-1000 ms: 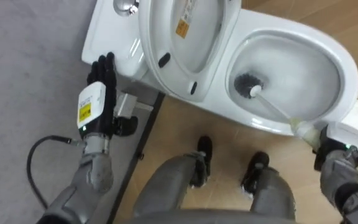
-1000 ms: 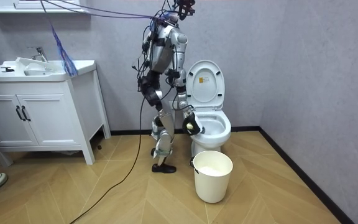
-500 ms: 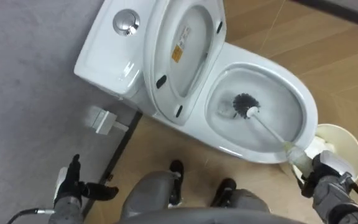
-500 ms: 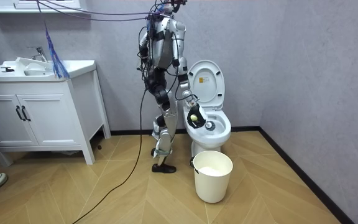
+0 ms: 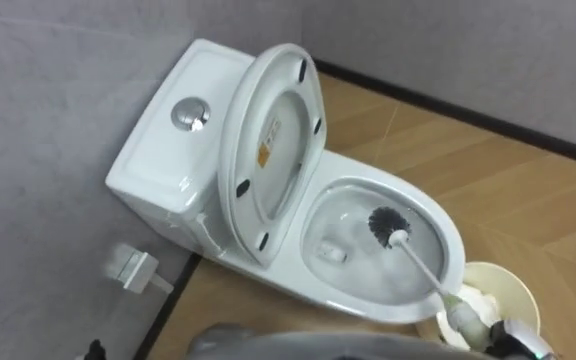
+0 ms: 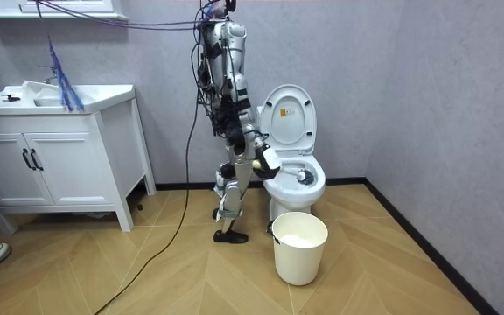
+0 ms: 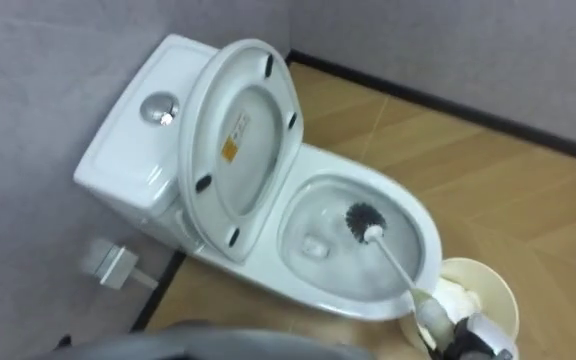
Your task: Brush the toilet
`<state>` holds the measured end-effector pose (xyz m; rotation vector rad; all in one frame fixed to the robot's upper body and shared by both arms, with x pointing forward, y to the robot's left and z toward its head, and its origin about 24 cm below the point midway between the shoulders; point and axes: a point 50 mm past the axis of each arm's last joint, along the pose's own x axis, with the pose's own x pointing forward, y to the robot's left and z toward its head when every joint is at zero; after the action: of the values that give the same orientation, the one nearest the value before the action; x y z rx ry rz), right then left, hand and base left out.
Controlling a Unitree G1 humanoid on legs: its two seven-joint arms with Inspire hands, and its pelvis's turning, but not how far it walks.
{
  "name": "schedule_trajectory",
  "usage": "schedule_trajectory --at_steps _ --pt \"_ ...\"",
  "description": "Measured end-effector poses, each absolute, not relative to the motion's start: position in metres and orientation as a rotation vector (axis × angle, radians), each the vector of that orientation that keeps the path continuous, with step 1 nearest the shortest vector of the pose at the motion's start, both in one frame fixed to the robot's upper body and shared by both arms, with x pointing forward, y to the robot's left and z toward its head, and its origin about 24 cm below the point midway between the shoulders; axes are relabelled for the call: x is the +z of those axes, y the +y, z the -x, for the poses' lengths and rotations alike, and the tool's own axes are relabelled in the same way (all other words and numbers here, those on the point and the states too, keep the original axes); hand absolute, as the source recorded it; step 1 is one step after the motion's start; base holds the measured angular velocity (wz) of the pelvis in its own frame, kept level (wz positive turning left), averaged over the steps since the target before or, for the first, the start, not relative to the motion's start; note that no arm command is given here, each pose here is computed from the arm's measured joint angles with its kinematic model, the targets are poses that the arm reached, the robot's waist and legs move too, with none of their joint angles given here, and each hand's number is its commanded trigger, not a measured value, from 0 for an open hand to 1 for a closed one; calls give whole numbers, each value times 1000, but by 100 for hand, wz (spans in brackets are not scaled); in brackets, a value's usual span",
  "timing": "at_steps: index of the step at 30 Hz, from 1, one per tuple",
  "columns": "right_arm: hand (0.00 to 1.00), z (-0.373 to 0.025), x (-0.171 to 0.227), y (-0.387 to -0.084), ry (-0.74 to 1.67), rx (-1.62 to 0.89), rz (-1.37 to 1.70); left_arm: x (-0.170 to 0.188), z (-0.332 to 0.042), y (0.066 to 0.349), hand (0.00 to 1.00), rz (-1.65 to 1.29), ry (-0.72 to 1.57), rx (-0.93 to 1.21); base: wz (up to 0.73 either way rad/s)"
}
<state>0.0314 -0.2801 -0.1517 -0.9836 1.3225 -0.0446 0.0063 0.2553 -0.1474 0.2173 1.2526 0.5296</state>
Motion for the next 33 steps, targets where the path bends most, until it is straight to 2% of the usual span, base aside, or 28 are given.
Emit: schedule_trajectory --at_steps 6,20,33 --pt "100 -18 -155 -270 1335 -53 952 -150 -16 257 0 -193 1251 557 -31" --pt "100 -12 -155 -258 1271 -124 919 -153 -37 250 0 -150 1211 497 -29" --pt "100 -10 -155 -256 1252 -168 912 -154 -35 248 0 -162 1224 459 -4"
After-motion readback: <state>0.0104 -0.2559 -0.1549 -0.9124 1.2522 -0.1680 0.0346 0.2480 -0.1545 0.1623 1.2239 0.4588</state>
